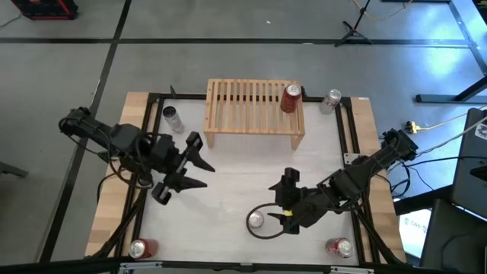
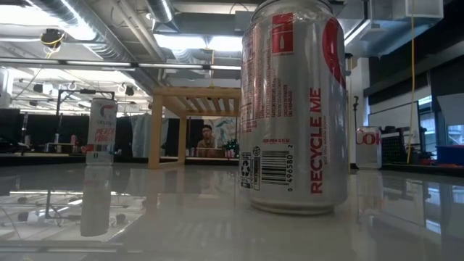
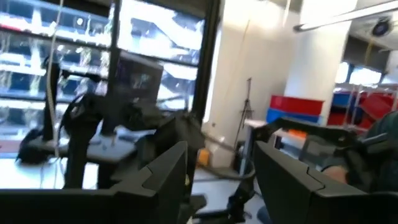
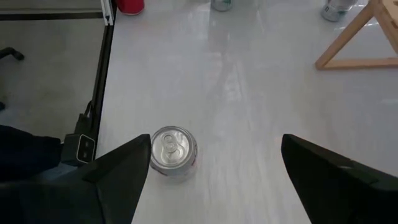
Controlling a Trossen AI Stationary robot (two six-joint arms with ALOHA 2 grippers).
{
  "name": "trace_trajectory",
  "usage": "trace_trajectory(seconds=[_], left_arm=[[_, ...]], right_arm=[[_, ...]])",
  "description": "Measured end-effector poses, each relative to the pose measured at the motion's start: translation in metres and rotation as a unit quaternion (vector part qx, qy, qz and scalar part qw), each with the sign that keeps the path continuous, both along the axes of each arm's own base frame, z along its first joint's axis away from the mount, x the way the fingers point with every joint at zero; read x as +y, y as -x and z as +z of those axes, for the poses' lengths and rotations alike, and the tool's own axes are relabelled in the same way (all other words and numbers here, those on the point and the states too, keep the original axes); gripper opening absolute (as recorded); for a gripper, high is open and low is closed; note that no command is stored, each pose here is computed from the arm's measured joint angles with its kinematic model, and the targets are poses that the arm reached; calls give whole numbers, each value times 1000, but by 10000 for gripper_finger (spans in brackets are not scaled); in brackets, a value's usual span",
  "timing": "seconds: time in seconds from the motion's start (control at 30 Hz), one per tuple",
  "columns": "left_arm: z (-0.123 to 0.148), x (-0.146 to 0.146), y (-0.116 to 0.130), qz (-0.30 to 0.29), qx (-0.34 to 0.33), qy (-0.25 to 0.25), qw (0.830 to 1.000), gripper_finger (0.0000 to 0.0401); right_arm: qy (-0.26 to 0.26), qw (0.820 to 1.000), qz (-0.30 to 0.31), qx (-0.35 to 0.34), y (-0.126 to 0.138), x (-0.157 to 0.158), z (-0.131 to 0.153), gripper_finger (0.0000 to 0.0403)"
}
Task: Place canned beverage on shelf
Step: Put the red and black soda can on the shelf aligned with the other red and black soda can
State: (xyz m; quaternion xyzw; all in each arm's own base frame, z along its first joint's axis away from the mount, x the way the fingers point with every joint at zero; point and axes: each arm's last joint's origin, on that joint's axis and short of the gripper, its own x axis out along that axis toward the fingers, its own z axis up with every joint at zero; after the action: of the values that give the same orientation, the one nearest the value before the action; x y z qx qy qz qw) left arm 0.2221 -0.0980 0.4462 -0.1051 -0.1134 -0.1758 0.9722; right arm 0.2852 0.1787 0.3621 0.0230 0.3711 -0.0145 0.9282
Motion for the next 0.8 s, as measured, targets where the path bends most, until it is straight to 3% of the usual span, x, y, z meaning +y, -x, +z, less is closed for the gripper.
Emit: trace_trajectory(seconds=[0.3,0.63,0.8], left_arm=[[-6,3,-2,54,31,-8,998,192],[-24,11,-4,82,142,31,986,322],[-23,6,3,59,156,58,984,355]], right_arm=[[7,1000,-8,-5,0,-1,0,349],[3,1000,-12,-5,0,-1,0,349],[4,1000,-13,-6,0,-1,0,349]])
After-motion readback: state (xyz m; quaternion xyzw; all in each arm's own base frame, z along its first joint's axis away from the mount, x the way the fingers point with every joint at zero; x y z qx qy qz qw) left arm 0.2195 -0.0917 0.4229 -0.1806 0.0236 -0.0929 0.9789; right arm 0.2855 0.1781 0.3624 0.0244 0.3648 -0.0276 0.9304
